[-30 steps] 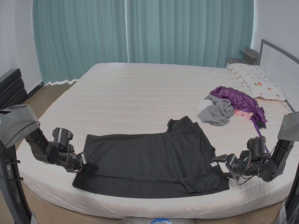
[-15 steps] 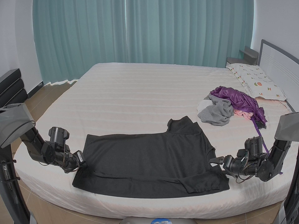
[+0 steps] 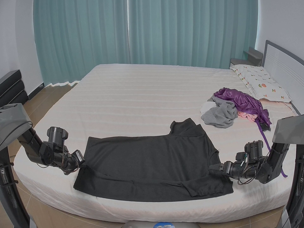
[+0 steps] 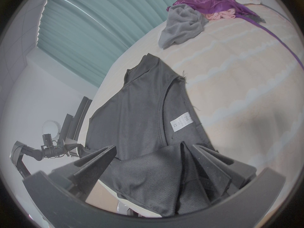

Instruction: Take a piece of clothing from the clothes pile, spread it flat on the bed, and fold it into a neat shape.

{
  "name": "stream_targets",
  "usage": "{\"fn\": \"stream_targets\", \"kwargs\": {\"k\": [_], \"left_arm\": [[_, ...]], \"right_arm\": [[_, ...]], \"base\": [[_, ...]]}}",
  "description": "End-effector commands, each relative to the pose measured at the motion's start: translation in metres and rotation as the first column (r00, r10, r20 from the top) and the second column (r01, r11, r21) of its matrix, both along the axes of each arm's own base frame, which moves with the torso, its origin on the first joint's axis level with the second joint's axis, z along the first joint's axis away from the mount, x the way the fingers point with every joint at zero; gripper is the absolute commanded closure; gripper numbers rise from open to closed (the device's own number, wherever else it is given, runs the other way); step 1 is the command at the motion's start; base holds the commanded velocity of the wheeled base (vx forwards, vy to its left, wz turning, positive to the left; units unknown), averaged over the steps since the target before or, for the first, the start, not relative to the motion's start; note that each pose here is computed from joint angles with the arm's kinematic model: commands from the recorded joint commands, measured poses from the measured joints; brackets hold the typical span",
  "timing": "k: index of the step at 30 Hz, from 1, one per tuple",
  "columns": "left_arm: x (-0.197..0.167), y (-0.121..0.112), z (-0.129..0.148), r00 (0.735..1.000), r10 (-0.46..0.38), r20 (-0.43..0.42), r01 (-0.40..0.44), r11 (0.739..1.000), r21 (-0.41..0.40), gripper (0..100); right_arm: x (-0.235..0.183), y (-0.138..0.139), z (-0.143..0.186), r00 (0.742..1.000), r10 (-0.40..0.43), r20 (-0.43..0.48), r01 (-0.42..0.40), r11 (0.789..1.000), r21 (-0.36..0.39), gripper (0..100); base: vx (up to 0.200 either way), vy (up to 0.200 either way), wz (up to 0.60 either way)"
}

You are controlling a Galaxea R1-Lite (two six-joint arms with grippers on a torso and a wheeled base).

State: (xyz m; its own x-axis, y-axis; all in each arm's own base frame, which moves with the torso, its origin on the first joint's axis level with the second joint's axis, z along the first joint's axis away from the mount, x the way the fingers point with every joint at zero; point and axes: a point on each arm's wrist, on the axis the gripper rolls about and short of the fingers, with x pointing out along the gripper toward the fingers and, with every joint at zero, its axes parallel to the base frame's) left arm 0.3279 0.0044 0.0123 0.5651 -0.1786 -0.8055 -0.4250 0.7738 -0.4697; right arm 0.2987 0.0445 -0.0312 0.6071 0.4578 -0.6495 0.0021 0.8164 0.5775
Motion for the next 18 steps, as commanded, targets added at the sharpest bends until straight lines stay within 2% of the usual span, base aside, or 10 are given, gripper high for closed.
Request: {"fn": "stream_targets", "kwargs": {"k": [1, 4, 5, 9, 12, 18], "left_arm": [[0.0, 0.0, -0.001, 1.0, 0.002, -0.003, -0.002, 1.0, -0.001, 100], [0.0, 0.001, -0.001, 1.0, 0.003, -0.003, -0.003, 1.0, -0.001, 100], [0.0, 0.001, -0.001, 1.0, 0.003, -0.003, -0.003, 1.0, -0.001, 100], [0.0, 0.001, -0.001, 1.0, 0.003, -0.005, -0.003, 1.0, -0.001, 100], [0.0, 0.001, -0.001, 1.0, 0.003, -0.003, -0.003, 1.0, -0.001, 100], [0.0, 0.001, 0.0, 1.0, 0.005, -0.002, -0.005, 1.0, 0.001, 100]], "right_arm": [[0.0, 0.002, -0.01, 0.999, 0.024, -0.023, -0.024, 1.0, 0.013, 0], [0.0, 0.003, -0.013, 0.999, 0.034, -0.023, -0.033, 0.999, 0.014, 0], [0.0, 0.003, -0.013, 0.999, 0.034, -0.023, -0.033, 0.999, 0.014, 100], [-0.001, 0.003, -0.016, 0.997, 0.07, -0.01, -0.07, 0.997, -0.025, 100], [-0.004, 0.001, -0.022, 0.994, 0.111, -0.002, -0.11, 0.99, -0.085, 100], [-0.003, -0.001, -0.015, 0.996, 0.091, 0.022, -0.088, 0.991, -0.1, 100]], "base": [[0.0, 0.0, 0.0], [0.0, 0.0, 0.0], [0.0, 0.0, 0.0], [0.0, 0.0, 0.0], [0.0, 0.0, 0.0], [0.0, 0.0, 0.0]]}}
